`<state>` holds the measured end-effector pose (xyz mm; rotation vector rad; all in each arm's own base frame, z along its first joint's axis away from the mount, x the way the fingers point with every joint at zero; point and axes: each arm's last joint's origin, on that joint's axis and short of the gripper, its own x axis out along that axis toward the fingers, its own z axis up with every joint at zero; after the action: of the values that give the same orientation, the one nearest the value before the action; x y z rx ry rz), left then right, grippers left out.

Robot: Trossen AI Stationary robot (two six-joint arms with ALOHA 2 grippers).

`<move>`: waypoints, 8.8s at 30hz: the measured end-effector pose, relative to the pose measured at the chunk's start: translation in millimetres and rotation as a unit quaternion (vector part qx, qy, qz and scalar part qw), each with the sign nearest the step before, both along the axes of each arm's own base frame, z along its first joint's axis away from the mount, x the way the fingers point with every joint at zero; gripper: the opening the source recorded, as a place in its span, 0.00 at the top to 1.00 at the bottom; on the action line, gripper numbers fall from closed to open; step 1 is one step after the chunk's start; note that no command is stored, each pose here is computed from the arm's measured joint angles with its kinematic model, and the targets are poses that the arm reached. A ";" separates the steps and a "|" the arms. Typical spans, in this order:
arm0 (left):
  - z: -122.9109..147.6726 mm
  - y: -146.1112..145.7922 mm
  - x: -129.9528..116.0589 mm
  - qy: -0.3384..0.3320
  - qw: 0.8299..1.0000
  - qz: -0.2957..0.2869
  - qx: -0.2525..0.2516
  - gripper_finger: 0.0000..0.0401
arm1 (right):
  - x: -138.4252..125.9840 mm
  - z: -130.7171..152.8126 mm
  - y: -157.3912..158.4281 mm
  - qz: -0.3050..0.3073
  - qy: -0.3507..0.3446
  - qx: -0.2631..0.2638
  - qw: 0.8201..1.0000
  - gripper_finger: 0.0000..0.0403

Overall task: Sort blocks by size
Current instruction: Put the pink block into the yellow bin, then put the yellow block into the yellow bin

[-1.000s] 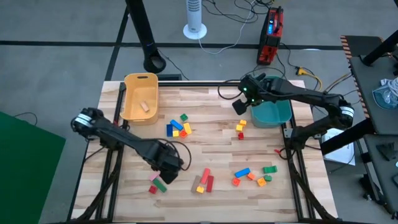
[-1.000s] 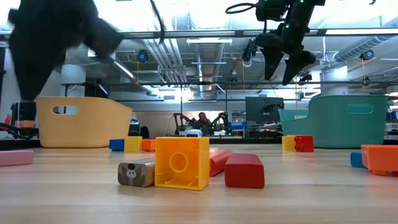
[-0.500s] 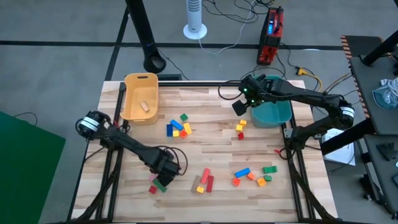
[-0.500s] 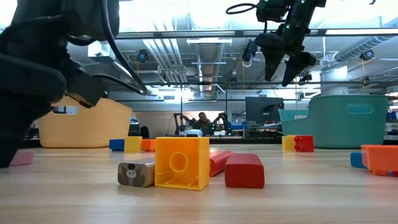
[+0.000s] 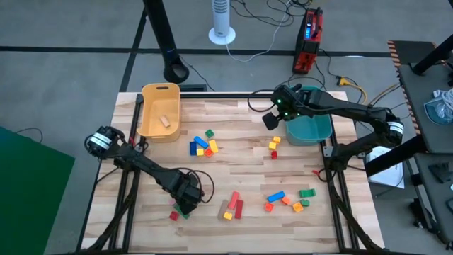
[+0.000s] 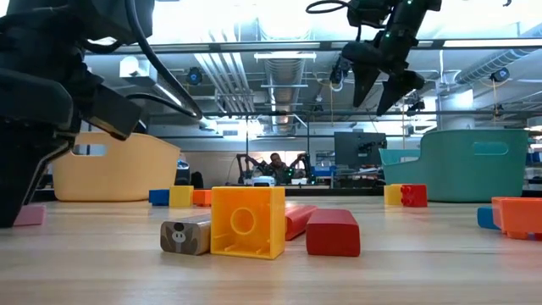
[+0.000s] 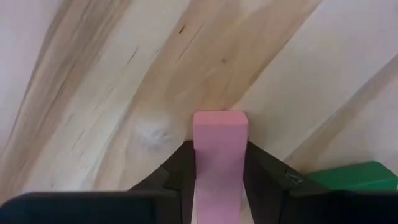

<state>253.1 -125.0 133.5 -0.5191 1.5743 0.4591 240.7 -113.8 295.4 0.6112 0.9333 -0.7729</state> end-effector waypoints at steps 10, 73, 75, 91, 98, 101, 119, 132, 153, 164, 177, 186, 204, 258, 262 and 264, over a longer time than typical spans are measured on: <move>91.0 18.2 -7.5 -0.088 0.996 0.033 -0.004 0.78 | 2.1 1.2 -0.9 0.000 -0.013 -0.004 1.000 0.22; 288.1 228.1 -48.2 -0.312 0.895 0.234 0.216 0.35 | 113.0 -11.0 17.4 0.052 -0.056 0.117 0.990 0.73; 288.0 224.8 -46.5 -0.318 0.891 0.250 0.207 0.35 | 119.4 -8.9 22.5 0.079 -0.078 0.096 0.989 0.78; 313.1 193.1 -49.6 -0.354 0.896 0.227 0.143 0.35 | 193.0 -59.4 40.5 0.211 -0.186 0.010 0.960 0.97; 332.7 190.8 -58.4 -0.382 0.887 0.202 0.161 0.35 | 209.6 -109.6 41.0 0.232 -0.145 0.012 0.962 0.97; 340.0 190.7 -62.0 -0.391 0.880 0.201 0.181 0.35 | 213.5 -127.6 40.0 0.236 -0.130 0.014 0.963 0.97; 371.0 183.9 -78.2 -0.444 0.846 0.214 0.203 0.35 | 194.3 -142.0 46.3 0.277 -0.004 0.041 0.960 0.97; 339.6 187.6 -65.3 -0.356 0.894 0.170 0.212 0.35 | 178.9 -50.4 37.1 0.189 -0.148 0.007 0.971 0.97; 327.5 190.3 -61.1 -0.326 0.901 0.162 0.235 0.35 | 223.1 -158.0 30.8 0.181 -0.136 0.041 0.973 0.97; 328.1 189.9 -62.3 -0.323 0.904 0.141 0.241 0.35 | 194.2 -152.1 34.5 0.233 0.017 0.039 0.972 0.97; 329.1 188.6 -64.0 -0.324 0.909 0.110 0.238 0.35 | 163.7 -108.9 16.9 0.173 0.025 0.139 0.975 0.86; 330.3 189.4 -62.2 -0.331 0.905 0.100 0.248 0.35 | 175.9 -124.2 20.4 0.182 0.010 0.123 0.975 0.42; 335.5 192.5 -52.8 -0.360 0.888 0.050 0.283 0.35 | 186.7 -180.7 25.4 0.207 0.087 0.055 0.973 0.72; 285.4 128.4 78.5 -0.469 0.748 -0.455 0.119 0.35 | 121.1 57.8 43.6 0.459 -0.374 0.285 0.754 0.72; 288.0 128.8 78.8 -0.477 0.736 -0.463 0.130 0.35 | 123.1 62.3 42.9 0.454 -0.387 0.287 0.749 0.72; 288.0 129.3 78.7 -0.476 0.734 -0.465 0.132 0.35 | 123.8 64.3 42.7 0.450 -0.393 0.291 0.747 0.72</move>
<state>331.8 4.3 421.6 0.2954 0.5703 -0.3533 364.6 -71.1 359.7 0.8140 0.5264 0.6782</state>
